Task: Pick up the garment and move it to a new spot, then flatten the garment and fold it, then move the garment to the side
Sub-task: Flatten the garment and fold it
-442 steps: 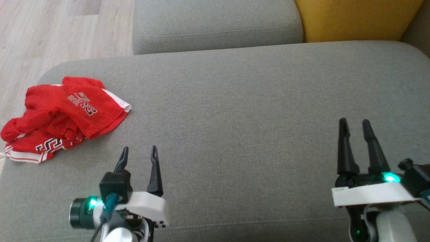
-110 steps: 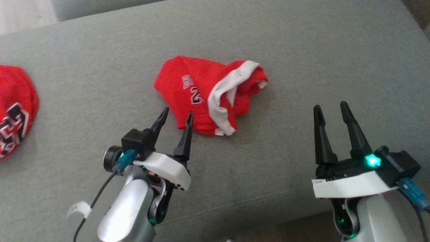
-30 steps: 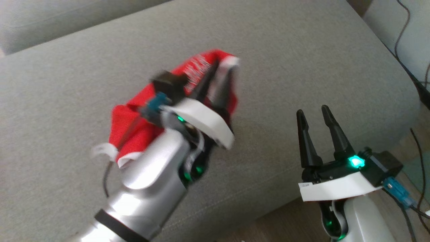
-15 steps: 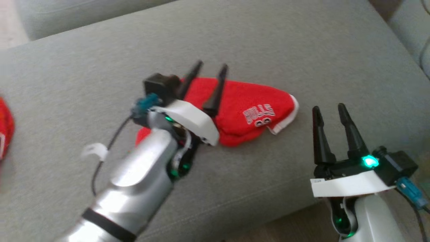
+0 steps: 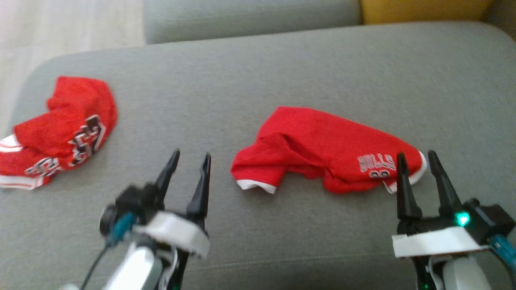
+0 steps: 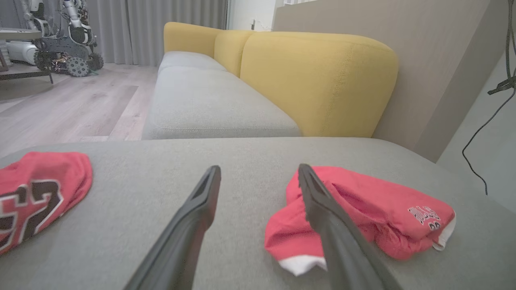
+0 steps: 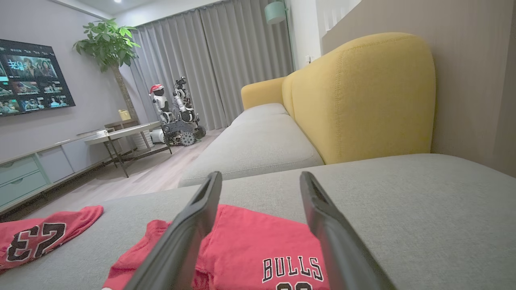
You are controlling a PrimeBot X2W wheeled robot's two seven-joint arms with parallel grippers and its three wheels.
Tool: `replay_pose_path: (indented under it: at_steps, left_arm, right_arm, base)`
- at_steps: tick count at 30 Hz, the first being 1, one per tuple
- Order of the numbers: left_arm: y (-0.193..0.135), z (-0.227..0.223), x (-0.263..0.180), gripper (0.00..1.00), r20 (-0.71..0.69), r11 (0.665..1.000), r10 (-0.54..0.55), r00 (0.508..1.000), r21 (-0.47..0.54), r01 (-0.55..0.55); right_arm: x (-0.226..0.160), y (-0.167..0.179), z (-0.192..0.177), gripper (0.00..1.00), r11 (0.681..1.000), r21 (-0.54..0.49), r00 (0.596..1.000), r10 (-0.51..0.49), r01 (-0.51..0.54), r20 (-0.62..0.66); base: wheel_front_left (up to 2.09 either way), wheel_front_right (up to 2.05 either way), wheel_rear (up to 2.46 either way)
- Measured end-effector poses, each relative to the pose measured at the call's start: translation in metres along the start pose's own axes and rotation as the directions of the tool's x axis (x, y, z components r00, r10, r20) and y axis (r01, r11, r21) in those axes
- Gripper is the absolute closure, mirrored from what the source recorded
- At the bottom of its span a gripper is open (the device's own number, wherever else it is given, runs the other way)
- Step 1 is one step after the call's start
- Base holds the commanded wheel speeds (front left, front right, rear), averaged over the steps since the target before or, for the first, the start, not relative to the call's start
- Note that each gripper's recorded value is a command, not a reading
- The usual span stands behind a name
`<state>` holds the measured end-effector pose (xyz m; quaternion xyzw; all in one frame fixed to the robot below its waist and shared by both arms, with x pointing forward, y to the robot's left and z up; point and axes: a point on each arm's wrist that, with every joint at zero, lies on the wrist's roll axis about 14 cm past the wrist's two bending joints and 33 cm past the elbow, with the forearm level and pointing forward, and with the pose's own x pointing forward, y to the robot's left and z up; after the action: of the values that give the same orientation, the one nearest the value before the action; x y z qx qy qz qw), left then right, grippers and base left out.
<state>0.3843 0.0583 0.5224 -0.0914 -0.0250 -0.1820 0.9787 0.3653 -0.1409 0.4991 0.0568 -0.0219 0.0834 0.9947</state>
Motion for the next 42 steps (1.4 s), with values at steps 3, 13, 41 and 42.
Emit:
replay_pose_path:
  at_steps: [3, 13, 41, 42]
  left_arm:
    - [0.007, -0.001, -0.031, 0.0, 0.009, 0.998, 0.06, 0.998, 0.002, -0.06]
    - [0.016, 0.01, -0.063, 0.0, 0.07, 0.991, 0.132, 0.989, -0.021, -0.131]
    - [0.068, -0.009, -0.092, 0.0, 0.006, 0.939, 0.336, 0.942, -0.075, -0.335]
    - [0.068, -0.01, -0.091, 0.0, 0.003, 0.938, 0.338, 0.941, -0.081, -0.337]
  right_arm:
    - [-0.003, 0.007, -0.004, 0.0, 1.0, 0.004, 1.0, 0.021, -0.021, -0.013]
    - [0.008, 0.046, -0.003, 0.0, 0.99, 0.012, 0.99, 0.142, -0.141, -0.016]
    - [0.088, 0.131, -0.116, 0.0, 0.915, 0.016, 0.803, 0.363, -0.403, -0.473]
    - [0.087, 0.129, -0.12, 0.0, 0.916, 0.011, 0.798, 0.356, -0.402, -0.486]
  base:
    - [0.0, 0.0, 0.0]
    - [0.0, 0.0, 0.0]
    - [0.0, 0.0, 0.0]
    - [0.0, 0.0, 0.0]
